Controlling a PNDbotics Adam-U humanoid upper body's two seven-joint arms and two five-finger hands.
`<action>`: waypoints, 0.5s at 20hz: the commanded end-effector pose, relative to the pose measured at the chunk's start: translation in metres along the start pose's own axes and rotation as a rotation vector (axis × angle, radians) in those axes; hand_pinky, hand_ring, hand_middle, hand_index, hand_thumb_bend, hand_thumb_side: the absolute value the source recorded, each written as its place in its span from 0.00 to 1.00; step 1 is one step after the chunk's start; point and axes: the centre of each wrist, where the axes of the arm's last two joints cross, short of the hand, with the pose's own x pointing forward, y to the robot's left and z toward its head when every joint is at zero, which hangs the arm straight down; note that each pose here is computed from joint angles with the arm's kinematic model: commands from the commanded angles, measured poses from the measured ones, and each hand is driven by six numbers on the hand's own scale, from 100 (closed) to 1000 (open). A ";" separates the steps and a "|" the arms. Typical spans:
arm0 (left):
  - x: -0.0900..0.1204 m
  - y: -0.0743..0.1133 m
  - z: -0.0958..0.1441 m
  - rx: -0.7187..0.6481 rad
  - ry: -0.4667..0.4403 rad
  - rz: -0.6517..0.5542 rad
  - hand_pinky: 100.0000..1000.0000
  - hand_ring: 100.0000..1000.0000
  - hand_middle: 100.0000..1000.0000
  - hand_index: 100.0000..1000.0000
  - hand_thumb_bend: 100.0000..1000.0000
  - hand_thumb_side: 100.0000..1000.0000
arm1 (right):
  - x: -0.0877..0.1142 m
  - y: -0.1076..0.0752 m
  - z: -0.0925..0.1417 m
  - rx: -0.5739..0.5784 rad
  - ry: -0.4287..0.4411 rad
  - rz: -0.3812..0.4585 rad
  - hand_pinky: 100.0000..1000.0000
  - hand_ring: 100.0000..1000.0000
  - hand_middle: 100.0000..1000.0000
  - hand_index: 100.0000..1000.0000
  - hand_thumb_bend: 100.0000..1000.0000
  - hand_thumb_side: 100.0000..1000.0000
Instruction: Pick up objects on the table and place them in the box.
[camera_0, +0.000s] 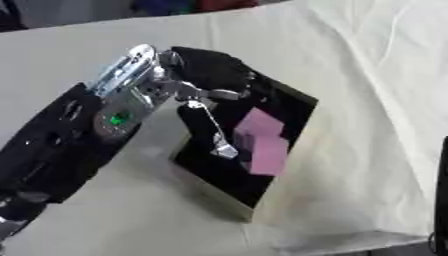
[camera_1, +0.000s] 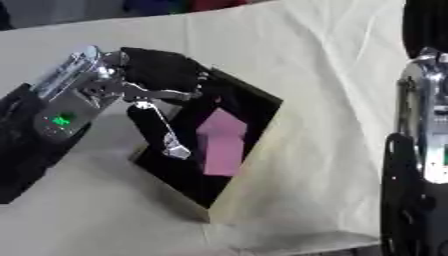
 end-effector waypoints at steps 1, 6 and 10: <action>-0.005 0.007 0.011 -0.085 -0.042 -0.102 0.79 0.84 0.83 0.94 0.40 0.67 | 0.007 0.000 -0.003 -0.003 -0.026 0.004 0.84 0.80 0.53 0.77 0.00 1.00; -0.004 0.013 0.020 -0.042 -0.037 -0.091 0.78 0.83 0.82 0.93 0.34 0.63 | 0.008 0.000 -0.002 -0.008 -0.025 0.005 0.84 0.80 0.53 0.77 0.00 1.00; -0.002 0.015 0.022 -0.033 -0.034 -0.083 0.77 0.82 0.82 0.93 0.27 0.59 | 0.008 0.000 -0.002 -0.009 -0.025 0.005 0.84 0.80 0.53 0.77 0.00 1.00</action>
